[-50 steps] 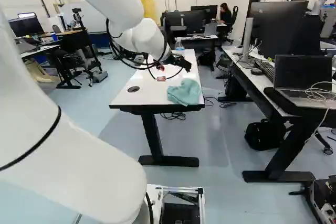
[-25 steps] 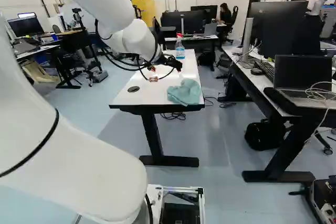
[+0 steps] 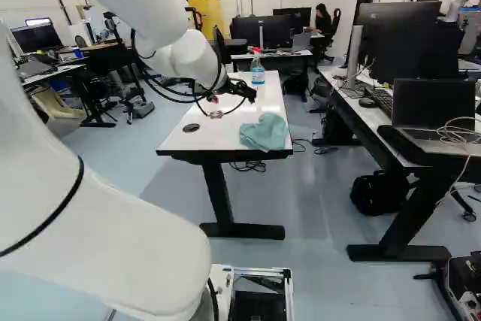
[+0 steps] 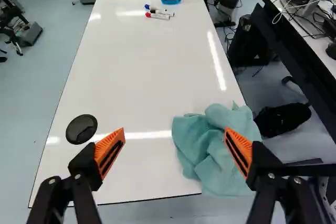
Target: Clean the table with the green towel
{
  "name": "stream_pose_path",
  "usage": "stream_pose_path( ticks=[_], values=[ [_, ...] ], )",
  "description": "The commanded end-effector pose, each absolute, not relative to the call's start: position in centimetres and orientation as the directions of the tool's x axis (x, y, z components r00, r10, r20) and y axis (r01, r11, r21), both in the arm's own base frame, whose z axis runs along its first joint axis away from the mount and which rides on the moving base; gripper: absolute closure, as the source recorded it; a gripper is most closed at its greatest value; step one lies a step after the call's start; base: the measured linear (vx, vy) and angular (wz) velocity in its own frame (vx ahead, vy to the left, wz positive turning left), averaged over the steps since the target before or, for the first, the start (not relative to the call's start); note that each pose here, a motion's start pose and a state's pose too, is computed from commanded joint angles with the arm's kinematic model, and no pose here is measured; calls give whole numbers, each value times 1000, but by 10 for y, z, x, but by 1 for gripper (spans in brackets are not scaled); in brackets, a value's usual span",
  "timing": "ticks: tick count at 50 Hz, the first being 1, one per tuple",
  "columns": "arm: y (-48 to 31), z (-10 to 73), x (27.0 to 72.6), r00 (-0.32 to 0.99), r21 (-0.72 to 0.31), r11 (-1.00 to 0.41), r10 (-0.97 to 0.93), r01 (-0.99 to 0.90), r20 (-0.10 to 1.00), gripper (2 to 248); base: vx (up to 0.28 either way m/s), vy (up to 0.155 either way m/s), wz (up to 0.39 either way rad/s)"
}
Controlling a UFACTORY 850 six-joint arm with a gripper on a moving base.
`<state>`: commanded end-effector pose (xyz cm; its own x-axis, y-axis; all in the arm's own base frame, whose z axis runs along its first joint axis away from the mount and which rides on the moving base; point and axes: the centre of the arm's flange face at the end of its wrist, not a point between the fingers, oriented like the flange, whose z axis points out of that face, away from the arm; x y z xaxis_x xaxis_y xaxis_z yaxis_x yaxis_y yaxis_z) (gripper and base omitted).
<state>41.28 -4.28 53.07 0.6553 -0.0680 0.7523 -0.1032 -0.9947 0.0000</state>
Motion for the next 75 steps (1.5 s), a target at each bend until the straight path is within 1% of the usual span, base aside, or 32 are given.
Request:
stream_pose_path(
  ticks=[41,75],
  values=[
    [-32,491,393,594,0,-997,-49,-82,803,3,0,0,0],
    [-17,434,351,490,0,-999,-24,-48,872,3,0,0,0]
  ],
)
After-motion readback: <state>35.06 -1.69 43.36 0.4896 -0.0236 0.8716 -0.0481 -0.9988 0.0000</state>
